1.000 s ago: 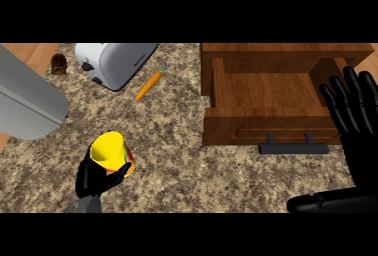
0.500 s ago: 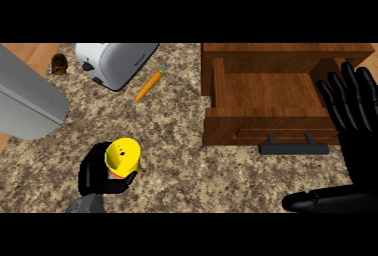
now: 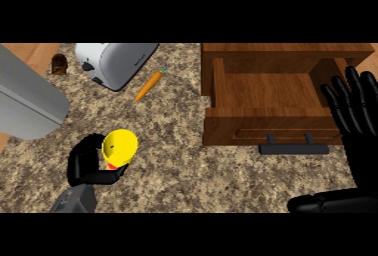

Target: Pick up the cup, place it into the drawer and close the drawer

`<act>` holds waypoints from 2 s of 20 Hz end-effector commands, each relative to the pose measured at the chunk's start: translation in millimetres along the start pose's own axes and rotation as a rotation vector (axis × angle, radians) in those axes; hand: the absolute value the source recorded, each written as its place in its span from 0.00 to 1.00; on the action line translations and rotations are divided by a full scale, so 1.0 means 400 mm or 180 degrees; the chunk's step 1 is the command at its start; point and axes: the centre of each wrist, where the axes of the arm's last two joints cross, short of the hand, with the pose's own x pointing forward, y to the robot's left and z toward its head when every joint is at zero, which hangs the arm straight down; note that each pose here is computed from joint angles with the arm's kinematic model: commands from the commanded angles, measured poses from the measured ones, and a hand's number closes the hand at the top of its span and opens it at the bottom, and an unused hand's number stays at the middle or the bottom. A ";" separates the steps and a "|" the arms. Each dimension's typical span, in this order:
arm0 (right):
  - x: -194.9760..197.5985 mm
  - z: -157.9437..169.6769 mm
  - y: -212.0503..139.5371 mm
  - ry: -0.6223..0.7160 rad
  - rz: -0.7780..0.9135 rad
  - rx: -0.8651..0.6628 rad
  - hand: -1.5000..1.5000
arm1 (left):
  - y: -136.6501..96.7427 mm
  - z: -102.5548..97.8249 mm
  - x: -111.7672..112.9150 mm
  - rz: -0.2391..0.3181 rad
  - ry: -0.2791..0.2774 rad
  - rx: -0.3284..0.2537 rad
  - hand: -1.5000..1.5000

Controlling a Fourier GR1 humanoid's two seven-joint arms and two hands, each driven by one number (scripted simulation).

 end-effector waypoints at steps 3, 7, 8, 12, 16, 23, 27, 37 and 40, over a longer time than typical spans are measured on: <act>-0.006 0.008 -0.010 0.0051 0.0051 -0.0041 0.00 | -0.075 -0.079 0.049 0.0321 -0.0404 -0.0370 1.00; 0.005 0.006 0.001 0.0052 0.0013 -0.0024 0.00 | -0.081 -0.129 0.095 0.0251 -0.0364 -0.0694 1.00; 0.013 0.013 0.023 0.0020 0.0015 -0.0114 0.00 | -0.135 -0.138 0.125 0.0281 -0.0291 -0.0773 1.00; 0.011 -0.051 -0.005 0.0033 -0.0005 -0.0047 0.00 | -0.210 -0.171 0.177 0.0348 -0.0387 -0.0918 1.00; 0.019 -0.008 0.001 0.0049 0.0012 -0.0018 0.00 | -0.275 -0.229 0.278 0.0440 -0.0373 -0.0998 1.00; -0.007 -0.018 -0.012 0.0019 0.0050 -0.0032 0.00 | -0.433 -0.315 0.403 0.0434 -0.0558 -0.1040 1.00; 0.031 0.015 -0.017 0.0015 0.0017 -0.0070 0.00 | -0.528 -0.355 0.414 0.0298 -0.0531 -0.1085 1.00; -0.040 0.026 -0.001 0.0054 0.0069 -0.0045 0.00 | -0.689 -0.458 0.490 0.0013 -0.0544 -0.1202 1.00; -0.005 -0.002 0.025 0.0034 0.0034 -0.0063 0.00 | -0.725 -0.430 0.507 -0.0008 -0.0373 -0.1266 1.00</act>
